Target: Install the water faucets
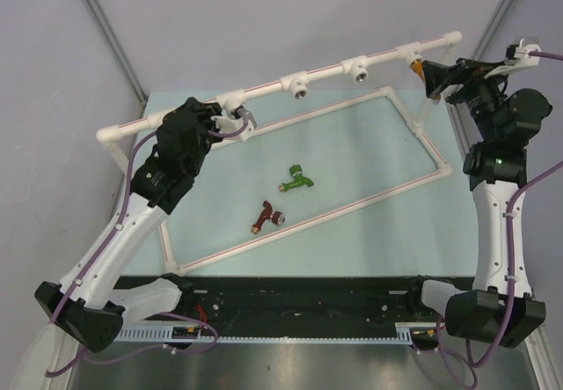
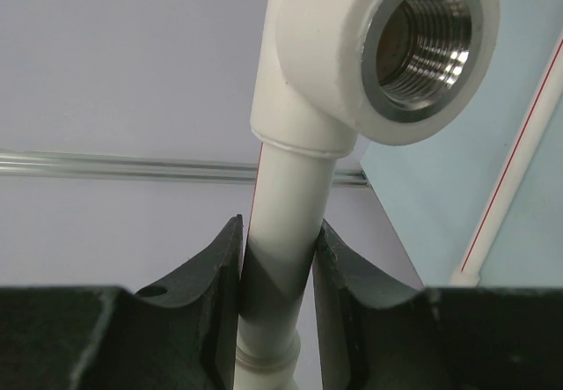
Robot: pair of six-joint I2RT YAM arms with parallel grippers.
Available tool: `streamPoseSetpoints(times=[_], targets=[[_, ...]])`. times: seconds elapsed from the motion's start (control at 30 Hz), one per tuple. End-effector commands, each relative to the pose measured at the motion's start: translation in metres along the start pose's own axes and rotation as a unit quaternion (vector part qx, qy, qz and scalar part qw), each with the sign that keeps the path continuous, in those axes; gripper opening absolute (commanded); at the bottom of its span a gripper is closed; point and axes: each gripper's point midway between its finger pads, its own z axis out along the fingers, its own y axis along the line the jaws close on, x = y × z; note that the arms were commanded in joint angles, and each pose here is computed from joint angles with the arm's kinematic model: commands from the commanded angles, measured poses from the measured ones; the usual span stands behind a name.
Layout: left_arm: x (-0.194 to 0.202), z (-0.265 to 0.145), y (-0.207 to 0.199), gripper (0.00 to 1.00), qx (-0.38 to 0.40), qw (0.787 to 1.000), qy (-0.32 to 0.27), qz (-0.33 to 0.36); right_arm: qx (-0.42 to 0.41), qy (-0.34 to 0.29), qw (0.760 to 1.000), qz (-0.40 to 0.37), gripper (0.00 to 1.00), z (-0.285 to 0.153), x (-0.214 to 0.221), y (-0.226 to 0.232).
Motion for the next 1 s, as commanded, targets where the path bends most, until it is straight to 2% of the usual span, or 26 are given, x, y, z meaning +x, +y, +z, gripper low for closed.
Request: streamPoseSetpoints(times=[0.0,0.5,0.77,0.97], targets=[[-0.008,-0.004,0.007,0.00,-0.005,0.999,-0.016,-0.049,0.031,0.028,0.995,-0.086,1.00,0.012,0.009,-0.011],[-0.008,-0.003,0.005,0.00,-0.002,0.999,-0.015,-0.049,0.118,0.101,0.983,-0.097,0.98,0.034,0.052,-0.061],[-0.008,-0.003,0.005,0.00,-0.002,0.999,-0.015,-0.048,0.182,0.063,0.980,0.052,0.96,0.023,0.042,-0.114],[-0.008,-0.003,0.005,0.00,-0.002,0.999,-0.015,-0.049,0.190,0.087,0.974,0.082,0.95,0.022,0.062,-0.130]])
